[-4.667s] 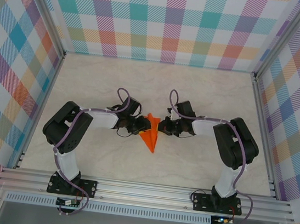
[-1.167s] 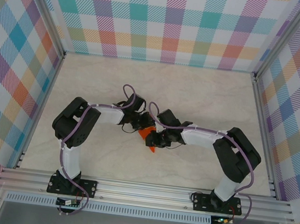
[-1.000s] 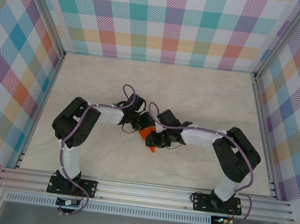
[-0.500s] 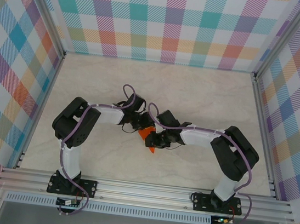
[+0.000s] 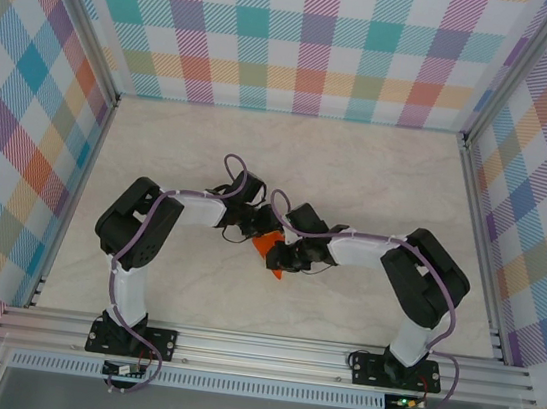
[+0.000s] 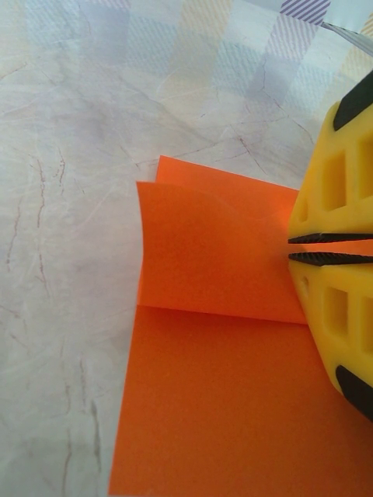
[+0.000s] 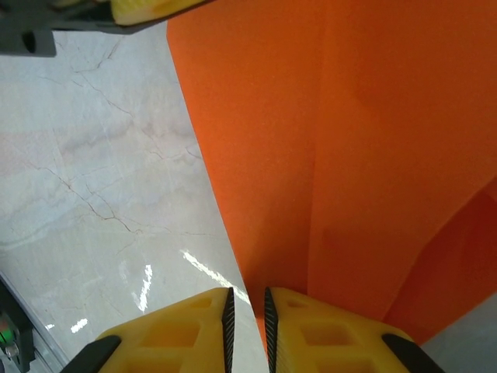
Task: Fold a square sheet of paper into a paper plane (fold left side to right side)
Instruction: Fourth fold the wing at the center of the table.
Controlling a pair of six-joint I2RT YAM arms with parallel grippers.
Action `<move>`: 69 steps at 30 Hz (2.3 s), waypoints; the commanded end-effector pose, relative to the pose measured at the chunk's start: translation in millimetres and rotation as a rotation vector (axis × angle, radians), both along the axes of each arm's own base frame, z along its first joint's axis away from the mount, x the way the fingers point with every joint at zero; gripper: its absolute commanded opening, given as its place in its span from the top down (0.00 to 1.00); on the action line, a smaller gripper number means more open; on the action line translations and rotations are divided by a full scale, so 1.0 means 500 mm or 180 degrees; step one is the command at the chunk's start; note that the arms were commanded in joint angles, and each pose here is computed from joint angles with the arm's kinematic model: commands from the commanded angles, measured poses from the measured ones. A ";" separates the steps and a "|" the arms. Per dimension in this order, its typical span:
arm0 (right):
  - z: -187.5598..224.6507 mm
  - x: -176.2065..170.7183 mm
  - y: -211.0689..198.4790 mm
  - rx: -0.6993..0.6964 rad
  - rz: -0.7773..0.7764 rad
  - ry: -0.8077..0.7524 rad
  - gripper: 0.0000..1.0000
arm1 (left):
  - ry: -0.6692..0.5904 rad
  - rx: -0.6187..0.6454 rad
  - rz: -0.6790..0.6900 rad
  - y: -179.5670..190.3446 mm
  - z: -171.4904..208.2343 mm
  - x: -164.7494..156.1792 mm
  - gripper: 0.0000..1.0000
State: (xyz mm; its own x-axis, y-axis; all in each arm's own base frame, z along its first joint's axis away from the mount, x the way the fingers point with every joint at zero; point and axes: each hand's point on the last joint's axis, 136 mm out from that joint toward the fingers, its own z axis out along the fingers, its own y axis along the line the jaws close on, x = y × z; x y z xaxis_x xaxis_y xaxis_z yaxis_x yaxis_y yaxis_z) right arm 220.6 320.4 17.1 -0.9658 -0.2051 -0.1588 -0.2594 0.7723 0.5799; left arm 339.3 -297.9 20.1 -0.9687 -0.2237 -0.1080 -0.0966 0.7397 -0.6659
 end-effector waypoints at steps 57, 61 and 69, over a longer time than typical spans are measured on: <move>0.104 -0.028 -0.041 0.0420 -0.0199 -0.0078 0.82 | 0.0273 0.0381 0.0022 0.039 -0.058 -0.052 0.85; 0.098 0.007 -0.013 0.0468 -0.0238 -0.0023 0.86 | 0.0271 0.0373 0.0021 0.038 -0.057 -0.052 0.85; 0.012 0.017 -0.037 -0.0033 -0.0361 0.0148 0.87 | 0.0262 0.0372 0.0015 0.037 -0.055 -0.052 0.85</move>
